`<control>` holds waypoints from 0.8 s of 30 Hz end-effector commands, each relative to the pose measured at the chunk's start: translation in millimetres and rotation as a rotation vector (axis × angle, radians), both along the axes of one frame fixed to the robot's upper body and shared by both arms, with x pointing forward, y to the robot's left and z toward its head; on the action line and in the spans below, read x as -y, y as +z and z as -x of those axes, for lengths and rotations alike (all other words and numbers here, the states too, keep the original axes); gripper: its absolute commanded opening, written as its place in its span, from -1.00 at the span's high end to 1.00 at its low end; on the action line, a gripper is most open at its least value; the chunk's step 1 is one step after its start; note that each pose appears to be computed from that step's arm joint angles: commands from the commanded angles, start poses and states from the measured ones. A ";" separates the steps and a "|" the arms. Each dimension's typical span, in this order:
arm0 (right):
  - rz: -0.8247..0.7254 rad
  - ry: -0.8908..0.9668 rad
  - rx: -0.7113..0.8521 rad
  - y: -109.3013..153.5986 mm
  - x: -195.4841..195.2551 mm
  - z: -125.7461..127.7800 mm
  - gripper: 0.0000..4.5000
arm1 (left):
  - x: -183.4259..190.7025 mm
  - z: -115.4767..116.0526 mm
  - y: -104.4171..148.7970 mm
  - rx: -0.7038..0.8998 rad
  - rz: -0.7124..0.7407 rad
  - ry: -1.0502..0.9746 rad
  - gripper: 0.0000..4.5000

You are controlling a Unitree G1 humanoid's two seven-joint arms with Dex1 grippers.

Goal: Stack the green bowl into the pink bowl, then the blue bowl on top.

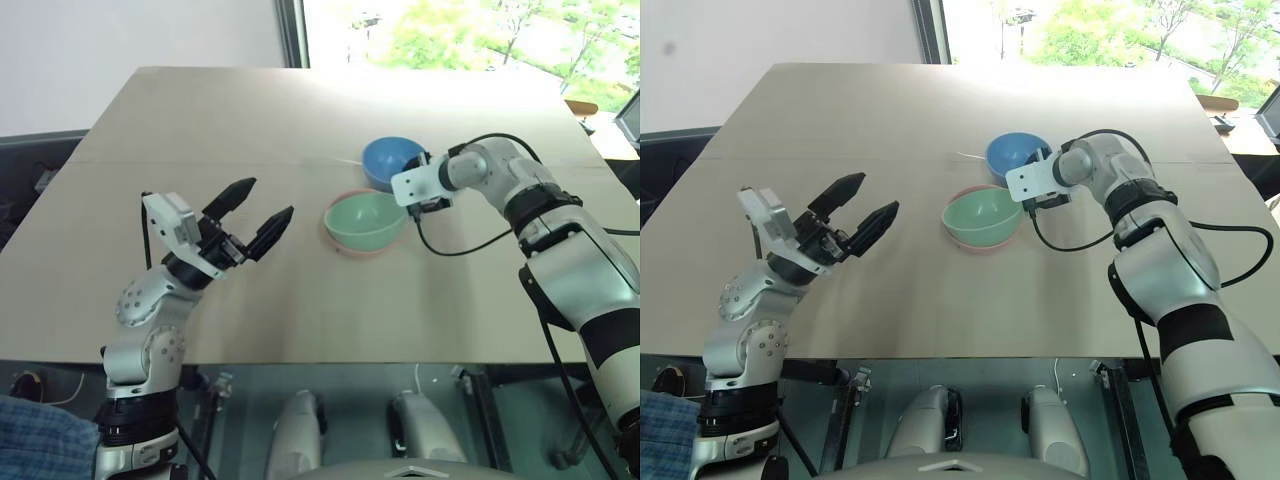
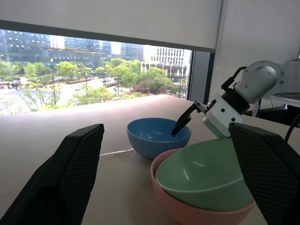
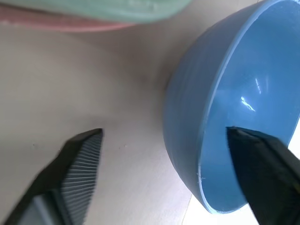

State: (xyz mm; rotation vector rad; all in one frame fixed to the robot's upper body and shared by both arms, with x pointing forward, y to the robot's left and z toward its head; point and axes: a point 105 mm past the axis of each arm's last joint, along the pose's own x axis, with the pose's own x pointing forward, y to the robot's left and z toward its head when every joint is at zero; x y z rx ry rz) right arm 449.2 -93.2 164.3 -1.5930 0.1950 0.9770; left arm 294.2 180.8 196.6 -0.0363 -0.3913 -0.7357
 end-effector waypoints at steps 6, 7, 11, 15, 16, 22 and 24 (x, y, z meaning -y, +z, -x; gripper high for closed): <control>-0.033 0.013 0.081 24.6 -7.5 -5.4 -0.98 | 2.7 5.0 14.7 0.071 -0.001 -0.002 -1.00; -0.041 0.009 0.098 26.5 -7.6 -6.7 -0.98 | 3.1 4.1 14.8 0.071 -0.002 -0.004 -1.00; -0.067 -0.008 0.129 30.5 -6.4 -9.6 -0.98 | 6.2 2.6 13.6 0.067 -0.008 -0.020 -1.00; -0.058 0.000 0.119 29.5 -4.8 -8.4 -0.75 | 7.7 -0.5 13.0 0.061 -0.010 -0.026 -1.00; -0.055 0.001 0.115 28.7 -4.0 -8.0 -0.63 | 8.1 -0.7 13.0 0.061 -0.010 -0.028 -1.00; -0.044 -0.009 0.103 25.8 1.5 -7.7 0.27 | 9.1 -2.0 13.4 0.062 -0.015 -0.037 -1.00; -0.051 -0.012 0.106 26.5 1.8 -8.0 0.56 | 9.2 -2.2 13.2 0.061 -0.017 -0.039 -1.00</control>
